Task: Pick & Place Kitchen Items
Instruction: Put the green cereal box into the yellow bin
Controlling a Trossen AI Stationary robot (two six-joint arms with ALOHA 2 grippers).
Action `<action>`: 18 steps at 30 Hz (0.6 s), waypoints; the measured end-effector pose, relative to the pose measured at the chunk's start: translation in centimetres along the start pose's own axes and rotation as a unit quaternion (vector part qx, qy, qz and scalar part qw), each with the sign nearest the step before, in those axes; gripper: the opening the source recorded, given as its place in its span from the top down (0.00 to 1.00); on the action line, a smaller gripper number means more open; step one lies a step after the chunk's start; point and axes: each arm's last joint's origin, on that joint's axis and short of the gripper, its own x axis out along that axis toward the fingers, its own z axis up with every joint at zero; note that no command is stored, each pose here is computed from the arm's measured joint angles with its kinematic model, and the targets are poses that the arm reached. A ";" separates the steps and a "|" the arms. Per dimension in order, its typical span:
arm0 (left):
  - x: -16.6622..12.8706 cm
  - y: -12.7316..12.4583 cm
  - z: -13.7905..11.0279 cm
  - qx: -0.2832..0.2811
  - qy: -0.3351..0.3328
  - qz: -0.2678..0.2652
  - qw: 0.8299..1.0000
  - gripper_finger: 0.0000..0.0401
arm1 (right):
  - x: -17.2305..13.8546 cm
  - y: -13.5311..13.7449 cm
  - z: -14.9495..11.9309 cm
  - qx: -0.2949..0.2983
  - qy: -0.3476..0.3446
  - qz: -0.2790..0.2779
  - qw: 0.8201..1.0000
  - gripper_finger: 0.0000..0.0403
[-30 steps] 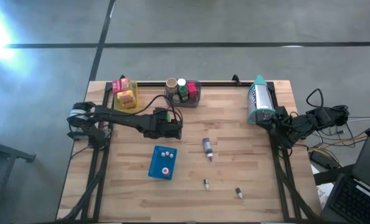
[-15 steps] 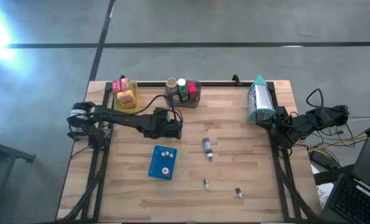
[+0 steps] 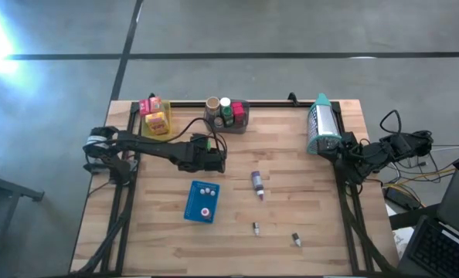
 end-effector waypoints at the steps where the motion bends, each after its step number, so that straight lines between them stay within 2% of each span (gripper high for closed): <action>1: 0.0 0.0 0.0 0.000 0.000 0.000 1.000 0.41 | 0.0 0.0 0.0 0.000 0.000 0.000 1.000 0.98; 10: 0.0 0.0 0.0 0.003 0.000 0.000 1.000 0.46 | 0.0 0.0 0.0 0.000 0.000 0.000 1.000 0.98; 18: 0.0 0.0 0.0 0.016 0.004 -0.001 1.000 0.46 | 0.0 0.0 0.0 0.000 0.000 0.000 1.000 0.98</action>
